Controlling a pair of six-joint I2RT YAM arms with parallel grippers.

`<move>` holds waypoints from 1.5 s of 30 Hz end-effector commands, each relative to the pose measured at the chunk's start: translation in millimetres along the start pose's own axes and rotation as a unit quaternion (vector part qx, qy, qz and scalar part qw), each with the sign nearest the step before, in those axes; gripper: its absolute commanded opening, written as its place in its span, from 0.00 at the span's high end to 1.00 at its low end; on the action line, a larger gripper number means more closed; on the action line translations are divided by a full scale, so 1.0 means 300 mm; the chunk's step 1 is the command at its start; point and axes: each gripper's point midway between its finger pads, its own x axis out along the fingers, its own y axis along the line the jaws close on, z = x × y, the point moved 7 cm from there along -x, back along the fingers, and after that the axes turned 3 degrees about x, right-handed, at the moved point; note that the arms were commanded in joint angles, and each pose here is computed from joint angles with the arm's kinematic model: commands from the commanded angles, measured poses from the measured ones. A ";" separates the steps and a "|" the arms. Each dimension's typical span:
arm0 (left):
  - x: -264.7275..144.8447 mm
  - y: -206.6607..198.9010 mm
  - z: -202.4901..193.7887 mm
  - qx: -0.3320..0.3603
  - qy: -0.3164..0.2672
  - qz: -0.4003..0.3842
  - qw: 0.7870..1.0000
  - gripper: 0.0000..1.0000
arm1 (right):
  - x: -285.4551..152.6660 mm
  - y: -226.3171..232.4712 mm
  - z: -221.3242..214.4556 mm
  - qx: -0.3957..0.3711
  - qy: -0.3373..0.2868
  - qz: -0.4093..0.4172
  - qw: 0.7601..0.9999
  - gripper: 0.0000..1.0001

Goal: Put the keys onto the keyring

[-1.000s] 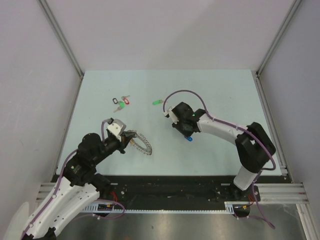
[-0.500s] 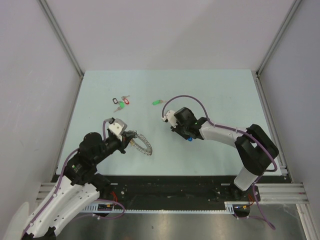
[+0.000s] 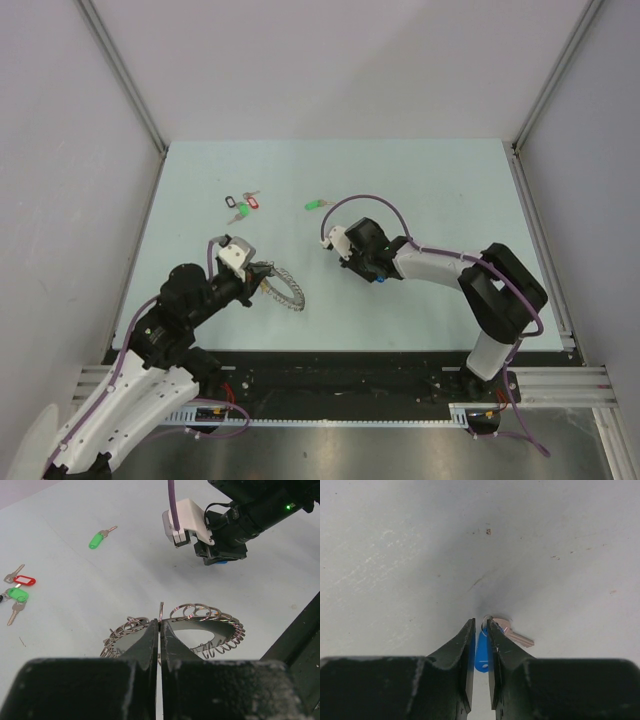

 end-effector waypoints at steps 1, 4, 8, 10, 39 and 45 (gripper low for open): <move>0.000 0.004 0.047 0.010 -0.031 -0.001 0.999 0.99 | 0.014 -0.006 0.008 -0.004 -0.007 -0.001 1.000 0.83; 0.000 0.005 0.047 0.010 -0.030 -0.001 0.999 1.00 | 0.015 -0.009 0.008 -0.004 -0.007 -0.002 1.000 0.86; 0.000 0.005 0.046 0.010 -0.031 0.000 0.999 1.00 | 0.017 -0.019 0.006 -0.001 -0.005 -0.006 1.000 0.88; 0.000 0.005 0.046 0.010 -0.031 -0.001 0.999 1.00 | 0.017 -0.023 0.003 0.000 -0.004 -0.008 1.000 0.93; -0.015 0.000 0.060 0.012 -0.048 -0.005 0.999 1.00 | -0.193 -0.070 -0.045 0.076 0.260 -0.017 0.962 1.00; -0.013 -0.001 0.058 0.012 -0.045 -0.006 0.999 1.00 | -0.053 -0.040 0.042 0.028 0.263 0.010 0.964 1.00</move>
